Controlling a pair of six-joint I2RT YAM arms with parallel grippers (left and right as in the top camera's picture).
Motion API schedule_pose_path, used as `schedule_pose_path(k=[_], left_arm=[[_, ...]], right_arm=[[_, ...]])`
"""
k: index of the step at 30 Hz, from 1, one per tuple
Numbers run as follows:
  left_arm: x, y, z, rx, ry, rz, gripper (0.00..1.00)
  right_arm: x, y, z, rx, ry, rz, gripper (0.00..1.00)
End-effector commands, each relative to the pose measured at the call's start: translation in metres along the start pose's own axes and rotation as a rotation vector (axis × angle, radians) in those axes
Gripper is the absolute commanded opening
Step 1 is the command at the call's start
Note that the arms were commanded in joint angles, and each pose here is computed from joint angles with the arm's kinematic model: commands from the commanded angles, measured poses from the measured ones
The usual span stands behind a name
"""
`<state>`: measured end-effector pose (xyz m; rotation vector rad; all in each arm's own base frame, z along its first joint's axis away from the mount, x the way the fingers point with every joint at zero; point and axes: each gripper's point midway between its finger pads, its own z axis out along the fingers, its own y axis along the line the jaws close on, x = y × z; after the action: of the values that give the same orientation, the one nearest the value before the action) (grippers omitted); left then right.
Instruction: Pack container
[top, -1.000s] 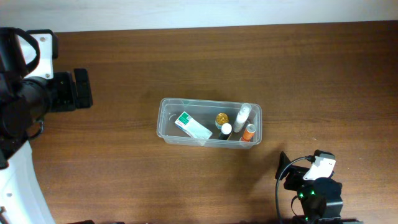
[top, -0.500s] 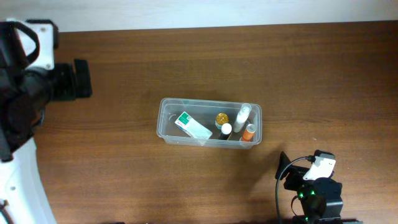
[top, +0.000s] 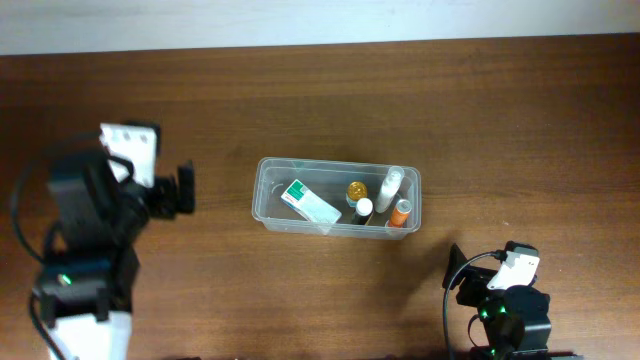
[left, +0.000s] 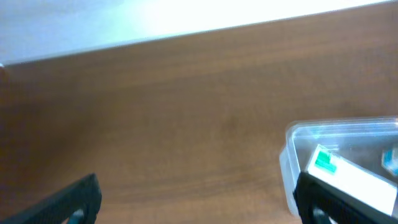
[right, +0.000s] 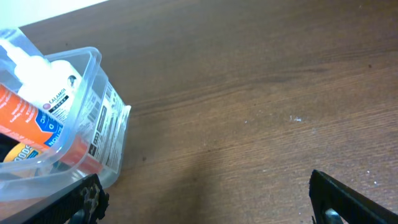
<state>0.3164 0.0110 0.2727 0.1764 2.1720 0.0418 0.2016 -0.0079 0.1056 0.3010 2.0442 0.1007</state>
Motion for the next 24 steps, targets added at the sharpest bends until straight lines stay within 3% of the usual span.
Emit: schedule_pose_path(k=[1,14,21,24], left_arm=[[0.033,-0.018,0.002,0.064,-0.045,0.022,1.0],[0.134,-0.052,0.012,0.104,-0.25,0.061,1.0],[0.164,-0.061,0.02,0.116,-0.293,0.071,1.0],[0.16,-0.06,0.018,0.107,-0.329,0.077,1.0]], right_arm=[[0.001,-0.001,0.001,0.004,-0.004,-0.014,0.98],[0.001,-0.001,0.001,0.004,-0.004,-0.014,0.98],[0.001,-0.001,0.001,0.004,-0.004,-0.014,0.98],[0.001,-0.001,0.001,0.004,-0.004,-0.014,0.98]])
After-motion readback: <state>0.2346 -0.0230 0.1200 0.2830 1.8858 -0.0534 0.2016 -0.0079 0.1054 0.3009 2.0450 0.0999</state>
